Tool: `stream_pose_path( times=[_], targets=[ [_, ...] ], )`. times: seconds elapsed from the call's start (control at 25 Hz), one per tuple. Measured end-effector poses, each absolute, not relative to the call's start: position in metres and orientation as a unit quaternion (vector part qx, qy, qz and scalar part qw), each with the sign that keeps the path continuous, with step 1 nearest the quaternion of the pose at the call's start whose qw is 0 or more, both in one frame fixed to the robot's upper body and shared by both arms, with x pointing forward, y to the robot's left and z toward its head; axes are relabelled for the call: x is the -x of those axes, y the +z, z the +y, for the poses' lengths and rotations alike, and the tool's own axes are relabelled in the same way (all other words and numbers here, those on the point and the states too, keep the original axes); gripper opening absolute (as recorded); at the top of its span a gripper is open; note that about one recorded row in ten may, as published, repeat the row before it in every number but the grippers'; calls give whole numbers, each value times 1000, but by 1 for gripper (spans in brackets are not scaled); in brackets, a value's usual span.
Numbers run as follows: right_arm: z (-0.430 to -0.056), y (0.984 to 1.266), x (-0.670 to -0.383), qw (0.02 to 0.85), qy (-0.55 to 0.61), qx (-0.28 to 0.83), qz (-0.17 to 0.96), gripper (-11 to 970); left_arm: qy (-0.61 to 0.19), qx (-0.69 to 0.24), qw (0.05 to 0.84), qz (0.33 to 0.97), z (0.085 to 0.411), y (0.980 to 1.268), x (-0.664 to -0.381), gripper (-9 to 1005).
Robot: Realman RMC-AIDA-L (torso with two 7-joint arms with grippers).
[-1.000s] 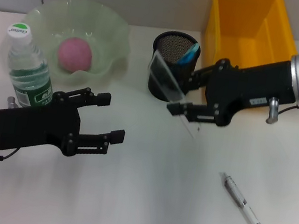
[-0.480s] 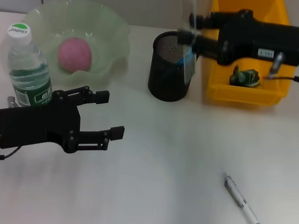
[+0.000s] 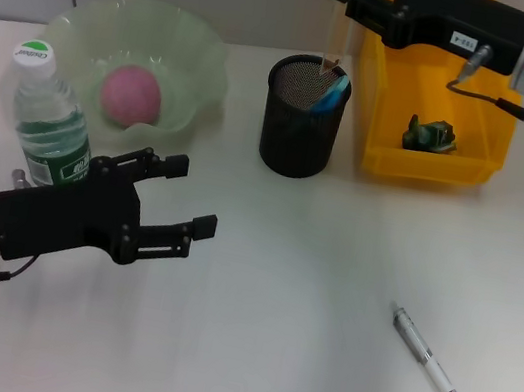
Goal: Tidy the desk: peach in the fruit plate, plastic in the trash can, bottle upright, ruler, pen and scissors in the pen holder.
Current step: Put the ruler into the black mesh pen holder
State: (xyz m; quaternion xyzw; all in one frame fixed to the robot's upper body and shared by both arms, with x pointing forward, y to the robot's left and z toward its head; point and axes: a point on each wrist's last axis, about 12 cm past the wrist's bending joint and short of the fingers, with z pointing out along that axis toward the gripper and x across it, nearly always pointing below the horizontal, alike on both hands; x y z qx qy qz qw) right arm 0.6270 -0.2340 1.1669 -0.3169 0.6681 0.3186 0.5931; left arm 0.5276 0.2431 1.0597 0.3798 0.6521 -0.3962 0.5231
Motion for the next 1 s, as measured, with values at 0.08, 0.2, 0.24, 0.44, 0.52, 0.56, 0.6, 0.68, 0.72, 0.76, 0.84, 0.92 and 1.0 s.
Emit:
stream_pose_path(
  times=[0.08, 0.2, 0.24, 0.44, 0.52, 0.56, 0.6, 0.68, 0.72, 0.76, 0.84, 0.92, 1.0],
  targets=[
    [-232, 1164, -631, 592, 311, 309, 676, 448, -395, -379, 524, 653, 243, 1060, -528, 860],
    [-228, 1156, -637, 590, 300, 302, 687, 451, -390, -377, 524, 657, 244, 1059, -529, 860],
    [-228, 1156, -637, 590, 300, 302, 687, 452, -389, -377, 524, 657, 244, 1059, -529, 860],
    [-220, 1146, -645, 584, 286, 298, 699, 457, -389, -375, 523, 660, 244, 1057, -529, 860],
    [-217, 1143, -647, 585, 280, 298, 701, 460, -390, -374, 522, 660, 243, 1056, -528, 860],
    [-215, 1142, -648, 585, 279, 298, 701, 461, -389, -375, 522, 659, 243, 1056, -528, 860],
    [-213, 1141, -649, 586, 278, 297, 700, 462, -389, -375, 523, 659, 242, 1056, -528, 860],
    [-211, 1140, -650, 588, 275, 296, 701, 464, -389, -376, 524, 658, 242, 1055, -528, 860],
    [-210, 1140, -651, 589, 273, 295, 701, 465, -389, -376, 524, 658, 241, 1055, -528, 860],
    [-209, 1139, -652, 589, 271, 294, 703, 466, -389, -375, 525, 658, 241, 1055, -528, 860],
    [-206, 1137, -654, 587, 268, 290, 707, 469, -389, -373, 526, 657, 241, 1055, -528, 860],
    [-204, 1136, -656, 585, 267, 289, 709, 471, -389, -373, 527, 657, 241, 1055, -528, 860],
    [-200, 1133, -657, 581, 264, 289, 714, 473, -389, -372, 527, 658, 242, 1055, -528, 860]
  ],
)
